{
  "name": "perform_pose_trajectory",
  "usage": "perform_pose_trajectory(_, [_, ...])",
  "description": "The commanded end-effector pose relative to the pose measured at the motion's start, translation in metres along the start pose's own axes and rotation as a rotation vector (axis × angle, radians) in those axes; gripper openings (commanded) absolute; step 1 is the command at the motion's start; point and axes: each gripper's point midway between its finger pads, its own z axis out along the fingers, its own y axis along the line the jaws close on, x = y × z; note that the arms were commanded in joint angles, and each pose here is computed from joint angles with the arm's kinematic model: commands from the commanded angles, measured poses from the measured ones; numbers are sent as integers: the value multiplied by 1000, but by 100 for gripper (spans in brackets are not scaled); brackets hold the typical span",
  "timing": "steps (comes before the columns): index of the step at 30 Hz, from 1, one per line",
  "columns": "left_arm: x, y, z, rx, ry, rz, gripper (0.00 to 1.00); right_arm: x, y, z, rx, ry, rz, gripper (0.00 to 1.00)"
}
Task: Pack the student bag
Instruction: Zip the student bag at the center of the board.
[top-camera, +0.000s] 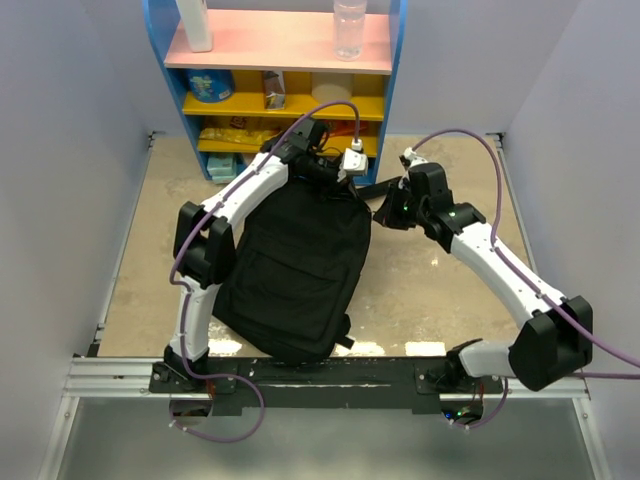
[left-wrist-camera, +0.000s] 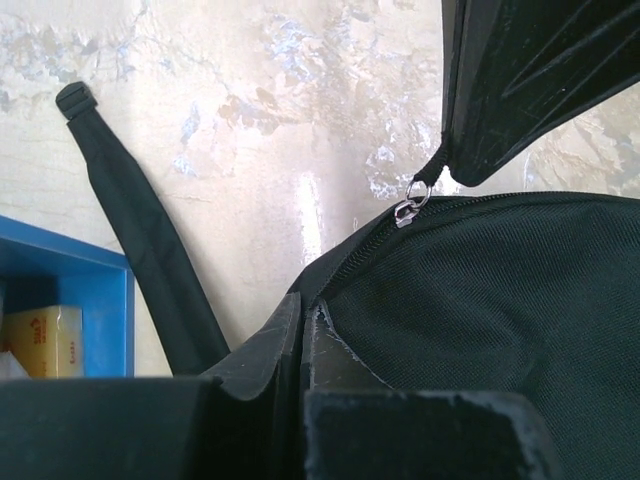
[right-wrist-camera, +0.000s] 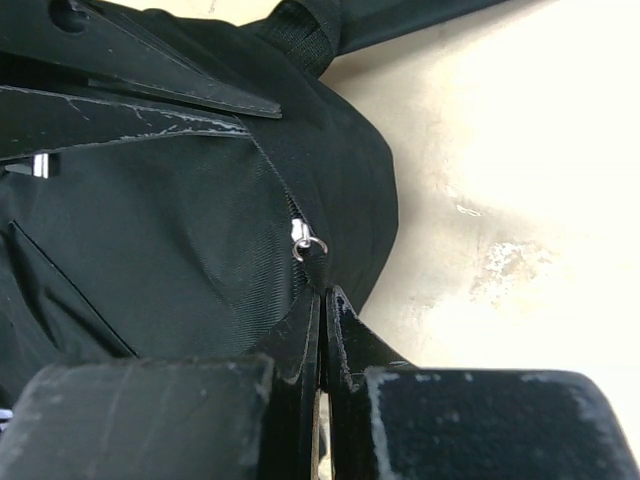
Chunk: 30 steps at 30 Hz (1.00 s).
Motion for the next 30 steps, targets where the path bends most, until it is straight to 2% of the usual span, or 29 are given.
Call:
perform_pose_trajectory(1, [-28,41,-38,-190,-2,118,0,-13,-8,-26,18,-80,-24,0])
perform_pose_trajectory(10, [-20,55,-49,-254,22,97,0,4,-8,-31,-15,-51,-11,0])
perform_pose_trajectory(17, [1,52,-45,-252,68,87,0,-14,-12,-54,36,-108,-46,0])
perform_pose_trajectory(19, [4,50,-42,-246,69,76,5,-17,-11,-56,40,-111,-51,0])
perform_pose_trajectory(20, [3,50,-41,-242,66,73,15,-22,-9,-57,36,-122,-52,0])
perform_pose_trajectory(21, [2,47,-39,-235,61,70,21,-24,-8,-57,37,-128,-55,0])
perform_pose_trajectory(23, [-2,45,-37,-226,51,72,28,-35,-4,-58,38,-146,-69,0])
perform_pose_trajectory(30, [-16,42,-25,-219,11,52,37,-64,15,-63,2,-175,-97,0])
